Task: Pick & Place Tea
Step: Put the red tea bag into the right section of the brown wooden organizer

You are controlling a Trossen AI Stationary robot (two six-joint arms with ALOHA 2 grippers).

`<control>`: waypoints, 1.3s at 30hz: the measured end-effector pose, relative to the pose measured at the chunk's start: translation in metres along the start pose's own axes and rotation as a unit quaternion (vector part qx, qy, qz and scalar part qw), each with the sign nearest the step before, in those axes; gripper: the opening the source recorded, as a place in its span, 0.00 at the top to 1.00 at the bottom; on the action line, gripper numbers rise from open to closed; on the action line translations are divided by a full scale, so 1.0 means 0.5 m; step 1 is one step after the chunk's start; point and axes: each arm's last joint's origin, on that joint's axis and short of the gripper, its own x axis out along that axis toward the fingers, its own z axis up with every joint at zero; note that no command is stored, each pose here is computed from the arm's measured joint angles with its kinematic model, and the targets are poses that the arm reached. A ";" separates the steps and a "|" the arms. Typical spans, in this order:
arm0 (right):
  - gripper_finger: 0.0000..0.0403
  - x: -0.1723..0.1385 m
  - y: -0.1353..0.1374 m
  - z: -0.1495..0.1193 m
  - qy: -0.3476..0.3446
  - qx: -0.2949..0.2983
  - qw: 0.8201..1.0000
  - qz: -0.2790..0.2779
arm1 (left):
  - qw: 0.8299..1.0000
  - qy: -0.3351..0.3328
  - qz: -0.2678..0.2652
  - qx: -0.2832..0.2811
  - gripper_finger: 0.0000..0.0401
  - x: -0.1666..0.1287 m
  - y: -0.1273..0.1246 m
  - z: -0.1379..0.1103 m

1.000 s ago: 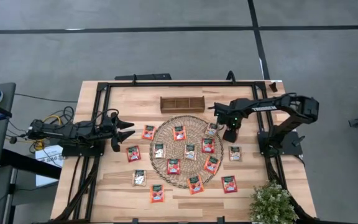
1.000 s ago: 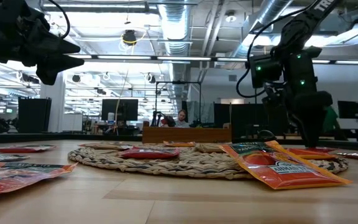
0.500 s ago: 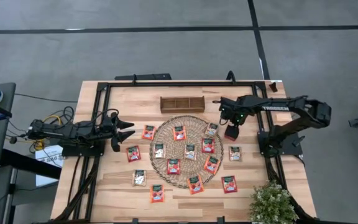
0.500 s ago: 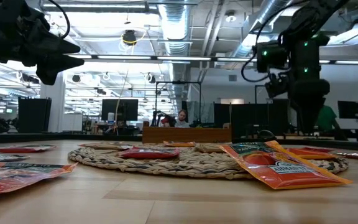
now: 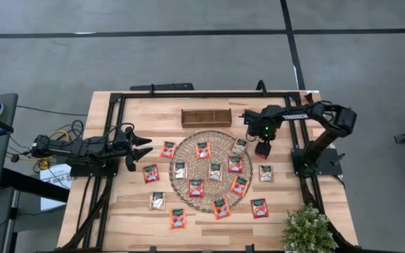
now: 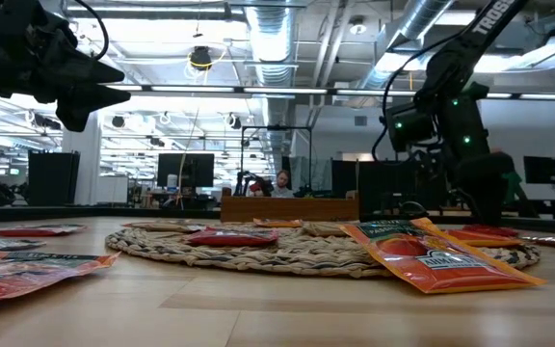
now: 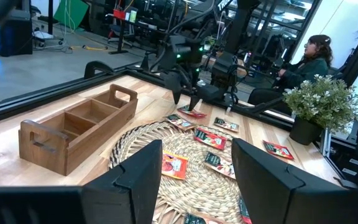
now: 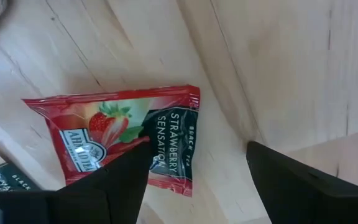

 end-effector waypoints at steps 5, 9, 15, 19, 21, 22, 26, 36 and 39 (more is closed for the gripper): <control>0.39 0.003 0.000 0.002 0.004 0.003 1.000 0.000 | 1.000 0.000 0.000 0.000 0.54 0.000 0.000 0.000; 0.49 0.003 -0.001 0.001 0.003 0.005 1.000 -0.002 | 1.000 0.000 0.000 0.000 0.54 0.000 0.000 0.000; 0.69 0.004 -0.001 0.001 0.003 0.008 1.000 0.000 | 1.000 0.000 0.000 0.001 0.54 0.000 0.000 0.000; 0.80 0.002 0.000 -0.002 -0.001 0.007 1.000 0.002 | 1.000 0.000 0.000 0.001 0.54 0.000 0.000 0.000; 0.85 -0.005 0.001 -0.004 -0.010 0.011 1.000 0.002 | 1.000 0.000 0.000 0.001 0.54 0.000 0.000 0.000; 0.87 -0.009 0.002 -0.005 -0.018 0.013 1.000 0.002 | 1.000 0.000 0.000 0.001 0.54 0.000 0.000 0.000; 0.96 -0.026 0.005 -0.013 -0.043 0.029 0.999 0.008 | 1.000 0.000 0.000 0.001 0.54 0.000 0.000 0.000; 0.99 -0.100 0.033 -0.042 -0.078 0.046 0.993 -0.078 | 1.000 0.000 0.000 0.001 0.54 0.000 0.000 0.000; 1.00 -0.139 0.058 -0.047 -0.100 0.020 0.985 -0.142 | 1.000 0.000 0.000 0.001 0.54 0.000 0.000 0.000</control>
